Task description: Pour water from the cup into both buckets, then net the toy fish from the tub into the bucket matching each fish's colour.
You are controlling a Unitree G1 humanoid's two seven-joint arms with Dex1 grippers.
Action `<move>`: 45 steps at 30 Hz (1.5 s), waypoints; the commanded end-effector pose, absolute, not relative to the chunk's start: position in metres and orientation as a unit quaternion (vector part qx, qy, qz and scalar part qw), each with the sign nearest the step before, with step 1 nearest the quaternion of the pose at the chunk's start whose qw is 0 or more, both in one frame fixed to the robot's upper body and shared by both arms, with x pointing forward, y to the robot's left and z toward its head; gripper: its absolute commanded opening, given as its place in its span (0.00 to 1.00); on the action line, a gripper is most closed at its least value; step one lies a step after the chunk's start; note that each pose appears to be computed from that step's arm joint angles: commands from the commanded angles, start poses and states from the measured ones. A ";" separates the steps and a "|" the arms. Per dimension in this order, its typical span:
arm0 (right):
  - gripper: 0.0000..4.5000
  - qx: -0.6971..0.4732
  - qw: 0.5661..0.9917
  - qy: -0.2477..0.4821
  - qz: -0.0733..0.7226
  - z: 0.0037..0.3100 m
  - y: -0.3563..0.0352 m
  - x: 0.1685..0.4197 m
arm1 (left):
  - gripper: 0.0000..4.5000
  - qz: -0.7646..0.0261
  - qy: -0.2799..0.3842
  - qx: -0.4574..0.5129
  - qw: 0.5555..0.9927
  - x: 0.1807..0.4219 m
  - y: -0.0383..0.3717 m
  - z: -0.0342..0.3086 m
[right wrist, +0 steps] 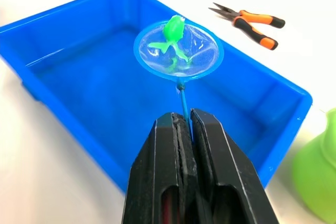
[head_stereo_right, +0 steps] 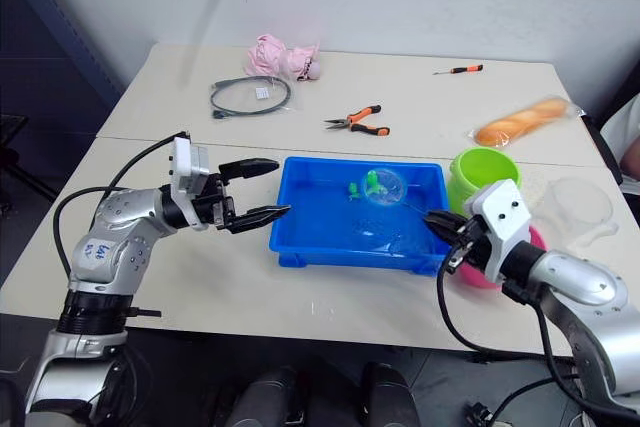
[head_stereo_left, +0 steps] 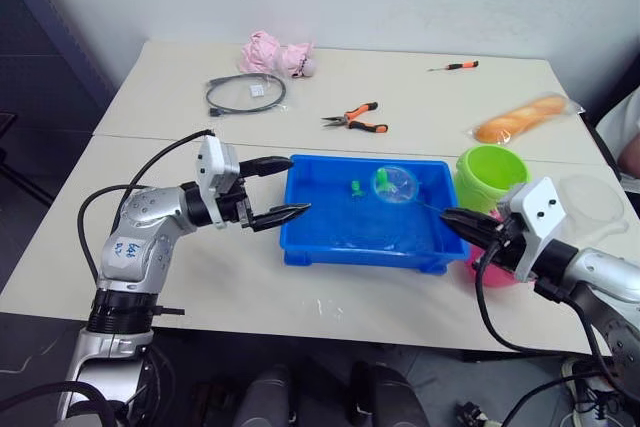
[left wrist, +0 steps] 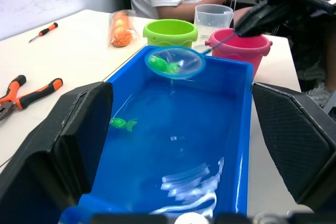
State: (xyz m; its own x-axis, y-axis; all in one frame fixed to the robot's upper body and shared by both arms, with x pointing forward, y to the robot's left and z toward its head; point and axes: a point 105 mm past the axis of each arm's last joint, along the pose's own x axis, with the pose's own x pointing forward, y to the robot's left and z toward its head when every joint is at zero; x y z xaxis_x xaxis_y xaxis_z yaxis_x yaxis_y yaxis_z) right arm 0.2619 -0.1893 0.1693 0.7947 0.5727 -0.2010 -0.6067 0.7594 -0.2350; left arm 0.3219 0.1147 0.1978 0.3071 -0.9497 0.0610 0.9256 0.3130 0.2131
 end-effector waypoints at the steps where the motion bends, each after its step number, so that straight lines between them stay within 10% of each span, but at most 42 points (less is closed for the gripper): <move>1: 0.00 -0.160 0.940 0.010 0.300 0.187 -0.192 0.256 | 1.00 -0.590 -0.105 0.074 0.797 0.323 0.111 0.205; 25: 0.00 -0.294 0.955 -0.003 0.045 0.206 -0.325 0.294 | 1.00 -0.603 -0.120 0.051 0.787 0.329 0.096 0.209; 34: 0.00 -0.519 0.854 -0.016 -0.015 0.208 -0.339 0.303 | 1.00 -0.598 -0.123 0.047 0.791 0.328 0.095 0.212; 45: 0.00 -0.776 0.628 -0.056 0.009 0.200 -0.336 0.302 | 1.00 -0.600 -0.124 0.049 0.789 0.328 0.092 0.211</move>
